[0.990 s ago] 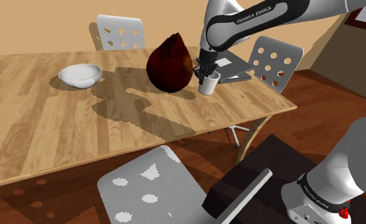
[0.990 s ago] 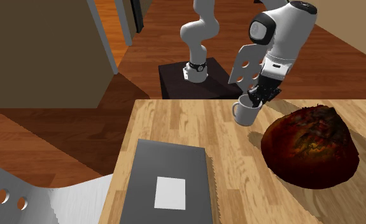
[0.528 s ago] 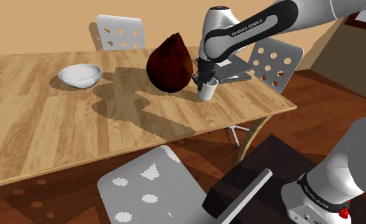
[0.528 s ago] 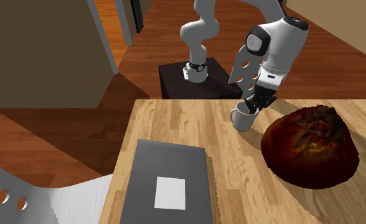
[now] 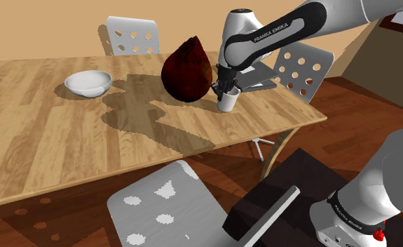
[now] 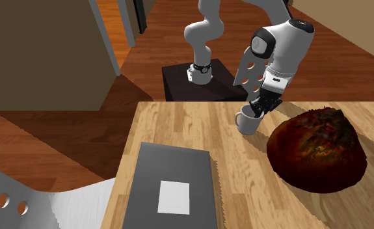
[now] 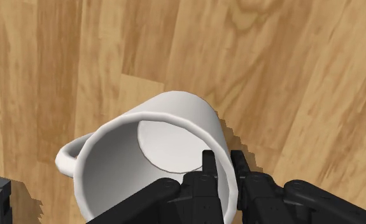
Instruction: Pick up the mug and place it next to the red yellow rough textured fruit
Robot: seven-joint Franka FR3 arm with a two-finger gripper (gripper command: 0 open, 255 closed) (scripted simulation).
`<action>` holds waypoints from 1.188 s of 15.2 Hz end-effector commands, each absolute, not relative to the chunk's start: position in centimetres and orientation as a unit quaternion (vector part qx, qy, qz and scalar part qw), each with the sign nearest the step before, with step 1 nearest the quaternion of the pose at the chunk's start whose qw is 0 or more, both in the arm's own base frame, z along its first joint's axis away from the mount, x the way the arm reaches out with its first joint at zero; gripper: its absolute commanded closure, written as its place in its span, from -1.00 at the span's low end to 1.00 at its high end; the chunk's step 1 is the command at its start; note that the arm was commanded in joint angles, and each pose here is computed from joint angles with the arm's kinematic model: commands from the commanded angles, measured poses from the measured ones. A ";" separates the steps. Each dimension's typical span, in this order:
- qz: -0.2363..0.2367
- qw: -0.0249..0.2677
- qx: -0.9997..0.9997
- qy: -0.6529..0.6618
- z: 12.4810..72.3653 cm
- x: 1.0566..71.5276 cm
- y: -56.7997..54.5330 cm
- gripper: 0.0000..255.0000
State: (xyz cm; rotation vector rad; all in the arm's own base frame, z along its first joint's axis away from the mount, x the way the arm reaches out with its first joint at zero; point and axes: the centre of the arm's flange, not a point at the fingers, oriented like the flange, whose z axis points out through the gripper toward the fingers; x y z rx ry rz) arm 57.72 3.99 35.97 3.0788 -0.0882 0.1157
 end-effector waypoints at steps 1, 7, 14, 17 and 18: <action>0.038 0.030 0.998 -0.029 36.0 57.7 4.0 -1.00; 0.038 0.030 0.998 -0.029 37.3 57.6 4.1 -1.00; 0.038 0.030 0.998 -0.029 41.0 57.4 4.3 -1.00; 0.038 0.030 0.998 -0.029 41.0 57.4 4.3 -1.00; 0.038 0.030 0.998 -0.029 41.0 57.4 4.3 -1.00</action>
